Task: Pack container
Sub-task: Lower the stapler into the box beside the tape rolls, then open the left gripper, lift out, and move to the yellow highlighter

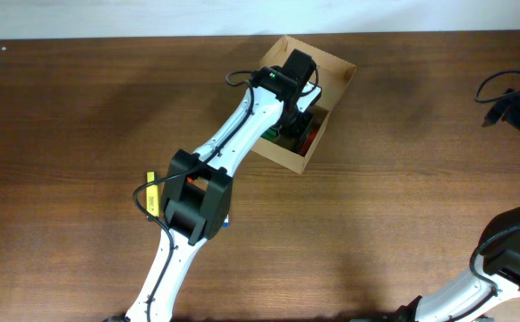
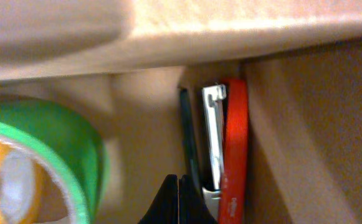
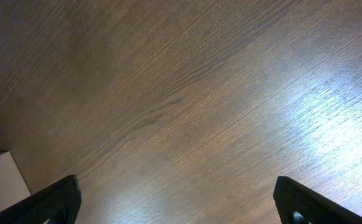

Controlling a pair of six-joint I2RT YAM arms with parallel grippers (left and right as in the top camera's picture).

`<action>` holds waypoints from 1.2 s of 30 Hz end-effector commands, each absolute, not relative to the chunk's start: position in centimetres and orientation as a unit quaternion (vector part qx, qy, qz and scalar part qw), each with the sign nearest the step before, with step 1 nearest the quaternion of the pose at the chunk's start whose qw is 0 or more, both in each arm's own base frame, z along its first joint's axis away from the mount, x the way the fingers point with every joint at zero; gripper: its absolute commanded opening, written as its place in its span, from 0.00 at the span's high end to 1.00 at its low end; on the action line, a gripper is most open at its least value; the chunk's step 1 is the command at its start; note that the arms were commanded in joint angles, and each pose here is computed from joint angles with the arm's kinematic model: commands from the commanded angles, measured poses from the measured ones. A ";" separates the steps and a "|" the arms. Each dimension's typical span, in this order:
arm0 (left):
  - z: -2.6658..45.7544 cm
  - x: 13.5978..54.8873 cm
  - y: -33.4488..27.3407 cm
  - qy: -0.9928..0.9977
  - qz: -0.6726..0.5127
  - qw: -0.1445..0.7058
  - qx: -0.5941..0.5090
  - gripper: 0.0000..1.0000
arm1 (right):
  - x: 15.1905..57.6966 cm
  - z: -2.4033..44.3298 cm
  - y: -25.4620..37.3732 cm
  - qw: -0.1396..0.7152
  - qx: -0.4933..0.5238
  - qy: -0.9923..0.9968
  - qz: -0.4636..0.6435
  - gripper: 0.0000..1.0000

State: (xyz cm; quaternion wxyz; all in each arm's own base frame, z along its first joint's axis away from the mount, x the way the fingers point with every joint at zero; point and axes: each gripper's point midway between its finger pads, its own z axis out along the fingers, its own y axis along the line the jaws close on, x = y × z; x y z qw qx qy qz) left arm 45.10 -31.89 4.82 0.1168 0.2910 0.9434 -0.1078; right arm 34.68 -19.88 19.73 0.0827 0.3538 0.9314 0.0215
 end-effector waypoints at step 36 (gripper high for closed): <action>22.3 39.0 -6.0 0.969 0.099 0.180 0.140 0.95 | 34.8 19.1 -19.7 0.075 0.359 0.930 0.026 0.00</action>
